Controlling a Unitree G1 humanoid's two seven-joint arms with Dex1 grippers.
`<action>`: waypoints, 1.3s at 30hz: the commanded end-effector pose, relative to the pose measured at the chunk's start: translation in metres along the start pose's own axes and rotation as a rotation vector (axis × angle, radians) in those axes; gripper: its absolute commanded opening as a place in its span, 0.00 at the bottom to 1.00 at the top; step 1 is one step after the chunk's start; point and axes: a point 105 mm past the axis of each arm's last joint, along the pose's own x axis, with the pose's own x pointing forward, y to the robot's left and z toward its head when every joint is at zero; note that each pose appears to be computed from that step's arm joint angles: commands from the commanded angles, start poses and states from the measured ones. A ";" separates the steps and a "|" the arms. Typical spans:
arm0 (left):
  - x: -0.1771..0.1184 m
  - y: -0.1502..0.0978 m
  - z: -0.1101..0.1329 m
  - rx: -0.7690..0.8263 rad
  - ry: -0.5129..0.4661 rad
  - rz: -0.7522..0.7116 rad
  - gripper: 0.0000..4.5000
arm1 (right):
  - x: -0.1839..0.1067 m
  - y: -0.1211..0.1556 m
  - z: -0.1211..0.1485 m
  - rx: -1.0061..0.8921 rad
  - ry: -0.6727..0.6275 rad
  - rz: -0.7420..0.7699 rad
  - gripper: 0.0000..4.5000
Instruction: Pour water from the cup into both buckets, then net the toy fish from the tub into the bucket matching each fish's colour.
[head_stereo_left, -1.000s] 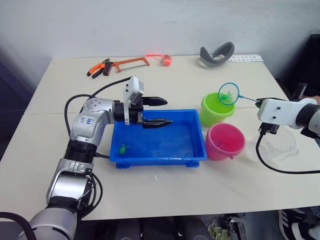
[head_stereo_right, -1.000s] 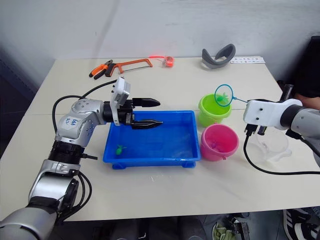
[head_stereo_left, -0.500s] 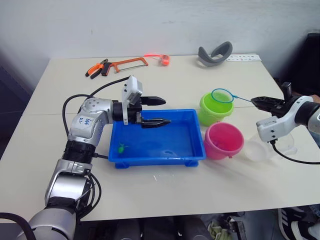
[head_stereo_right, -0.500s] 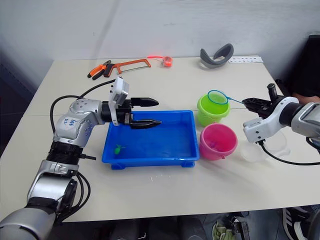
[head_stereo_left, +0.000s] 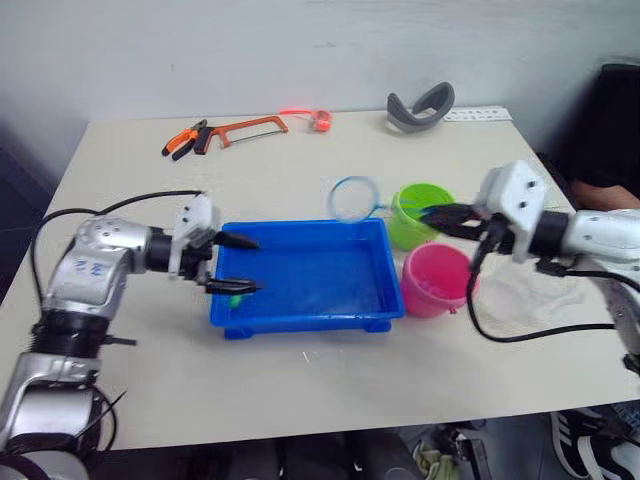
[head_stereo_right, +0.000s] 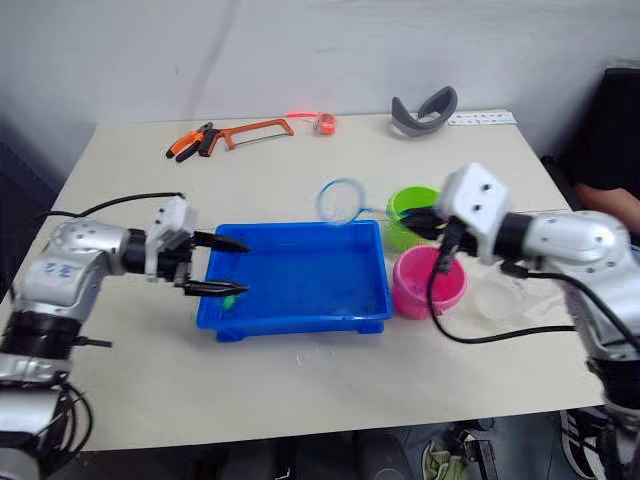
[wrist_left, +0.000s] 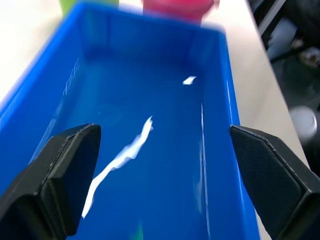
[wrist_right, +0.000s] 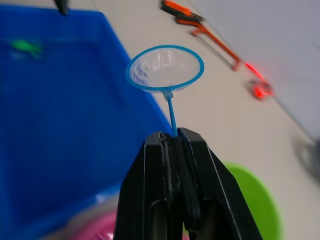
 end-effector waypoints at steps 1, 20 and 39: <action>-0.024 -0.002 0.000 0.044 0.050 0.049 0.99 | 0.021 0.019 0.002 -0.017 0.002 0.067 0.00; -0.063 -0.019 -0.015 -0.002 0.171 0.111 0.99 | 0.132 0.061 -0.033 -0.204 0.042 0.233 0.00; -0.071 0.005 -0.008 0.065 0.180 0.170 0.99 | 0.111 0.075 -0.010 0.285 -0.095 0.354 0.00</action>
